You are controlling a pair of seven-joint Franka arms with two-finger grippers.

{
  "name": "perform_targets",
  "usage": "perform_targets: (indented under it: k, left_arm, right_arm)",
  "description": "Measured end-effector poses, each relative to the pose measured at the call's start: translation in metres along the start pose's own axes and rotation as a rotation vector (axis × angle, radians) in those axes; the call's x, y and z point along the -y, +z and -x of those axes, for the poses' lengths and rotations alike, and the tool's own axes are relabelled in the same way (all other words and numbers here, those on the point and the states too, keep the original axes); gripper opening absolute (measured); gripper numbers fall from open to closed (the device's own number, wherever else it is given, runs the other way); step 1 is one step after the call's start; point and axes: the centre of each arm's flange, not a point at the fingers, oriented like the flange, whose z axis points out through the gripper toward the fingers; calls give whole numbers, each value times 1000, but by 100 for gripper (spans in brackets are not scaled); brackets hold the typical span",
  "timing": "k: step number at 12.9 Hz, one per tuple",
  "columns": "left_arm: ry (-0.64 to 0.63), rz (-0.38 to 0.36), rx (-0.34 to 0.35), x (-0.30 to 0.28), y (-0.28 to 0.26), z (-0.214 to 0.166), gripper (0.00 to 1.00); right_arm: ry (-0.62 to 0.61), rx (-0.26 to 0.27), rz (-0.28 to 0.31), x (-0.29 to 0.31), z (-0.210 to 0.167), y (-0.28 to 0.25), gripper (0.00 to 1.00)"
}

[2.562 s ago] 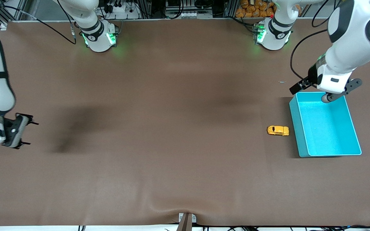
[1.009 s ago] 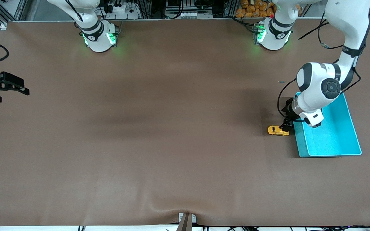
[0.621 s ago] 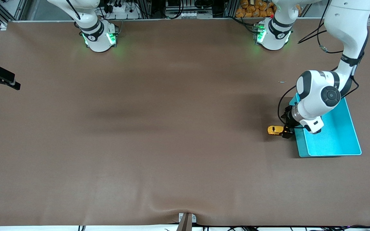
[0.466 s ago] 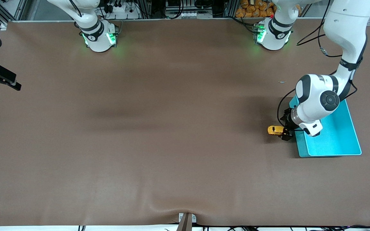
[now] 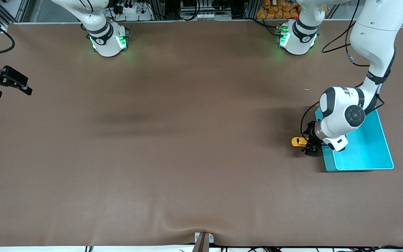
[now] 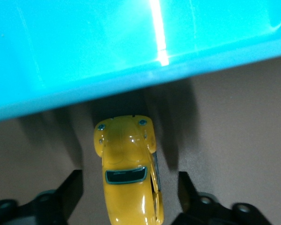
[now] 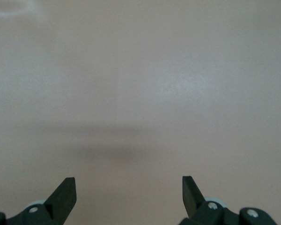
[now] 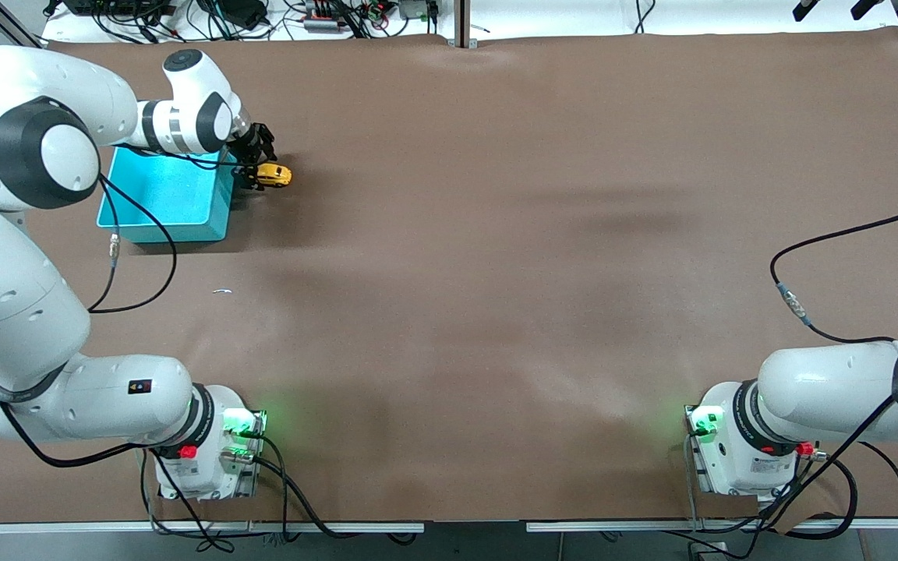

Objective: Wind and store yellow beetle car
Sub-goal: 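Lift the car with the left gripper over the turquoise bin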

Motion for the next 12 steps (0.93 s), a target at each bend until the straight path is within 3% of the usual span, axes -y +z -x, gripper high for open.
perform_targets:
  k: [3, 4, 7, 12]
  left_arm:
    - [-21, 11, -7, -4, -3, 1, 49]
    - [-23, 18, -7, -6, -6, 2, 45]
    - [21, 43, -25, -18, -33, 20, 45]
    - [240, 18, -158, -34, -119, 36, 45]
  right_arm:
    - [-2, -7, 1, 1, 0, -2, 100]
    - [-3, -10, 1, 2, 0, -4, 100]
    - [-4, -12, 10, 1, 0, -5, 100]
    - [-4, -13, 16, 0, 1, -7, 100]
